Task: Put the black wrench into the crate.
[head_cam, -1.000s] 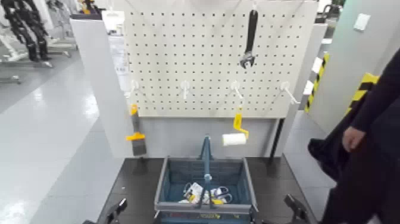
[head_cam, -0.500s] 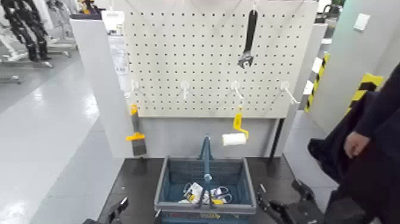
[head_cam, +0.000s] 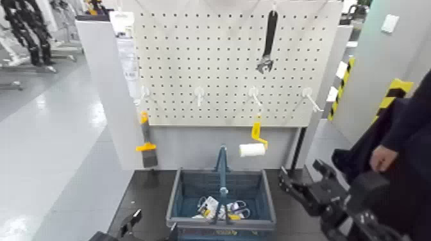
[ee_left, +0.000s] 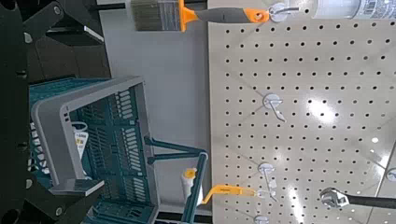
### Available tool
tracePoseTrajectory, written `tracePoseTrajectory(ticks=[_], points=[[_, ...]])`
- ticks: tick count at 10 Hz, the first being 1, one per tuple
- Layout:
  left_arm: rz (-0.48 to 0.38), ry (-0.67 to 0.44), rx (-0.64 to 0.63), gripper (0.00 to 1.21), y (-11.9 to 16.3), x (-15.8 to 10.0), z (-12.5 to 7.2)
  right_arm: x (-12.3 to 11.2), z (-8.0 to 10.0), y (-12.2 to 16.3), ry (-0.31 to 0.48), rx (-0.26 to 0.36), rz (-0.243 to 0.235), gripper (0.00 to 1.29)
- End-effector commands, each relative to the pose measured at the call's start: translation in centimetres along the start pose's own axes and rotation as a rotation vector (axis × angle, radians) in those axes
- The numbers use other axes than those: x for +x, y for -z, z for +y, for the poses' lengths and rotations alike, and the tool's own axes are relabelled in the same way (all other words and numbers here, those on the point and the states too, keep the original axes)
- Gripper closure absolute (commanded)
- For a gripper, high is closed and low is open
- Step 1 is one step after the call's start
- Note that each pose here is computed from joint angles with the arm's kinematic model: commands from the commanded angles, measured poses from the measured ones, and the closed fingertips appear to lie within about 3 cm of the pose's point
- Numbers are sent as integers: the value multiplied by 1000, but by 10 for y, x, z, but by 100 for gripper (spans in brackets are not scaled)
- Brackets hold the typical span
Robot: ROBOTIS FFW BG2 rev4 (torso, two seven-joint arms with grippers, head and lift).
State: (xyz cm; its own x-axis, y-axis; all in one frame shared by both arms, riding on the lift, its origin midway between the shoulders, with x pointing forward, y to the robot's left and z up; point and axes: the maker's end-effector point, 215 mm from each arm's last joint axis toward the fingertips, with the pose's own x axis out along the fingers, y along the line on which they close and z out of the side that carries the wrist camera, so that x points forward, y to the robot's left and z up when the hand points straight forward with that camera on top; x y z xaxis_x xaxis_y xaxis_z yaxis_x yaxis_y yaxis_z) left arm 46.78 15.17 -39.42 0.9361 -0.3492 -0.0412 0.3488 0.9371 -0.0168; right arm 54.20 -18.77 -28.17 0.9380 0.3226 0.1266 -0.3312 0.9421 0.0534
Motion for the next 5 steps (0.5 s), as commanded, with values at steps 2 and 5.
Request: tracePoseTrajectory(ticks=[2, 5], points=[[-6, 19, -2, 21, -2, 4, -6, 48, -4, -45, -69, -24, -66, 14], [-10, 28, -3, 21, -4, 8, -8, 78, -11, -82, -100, -41, -120, 15]])
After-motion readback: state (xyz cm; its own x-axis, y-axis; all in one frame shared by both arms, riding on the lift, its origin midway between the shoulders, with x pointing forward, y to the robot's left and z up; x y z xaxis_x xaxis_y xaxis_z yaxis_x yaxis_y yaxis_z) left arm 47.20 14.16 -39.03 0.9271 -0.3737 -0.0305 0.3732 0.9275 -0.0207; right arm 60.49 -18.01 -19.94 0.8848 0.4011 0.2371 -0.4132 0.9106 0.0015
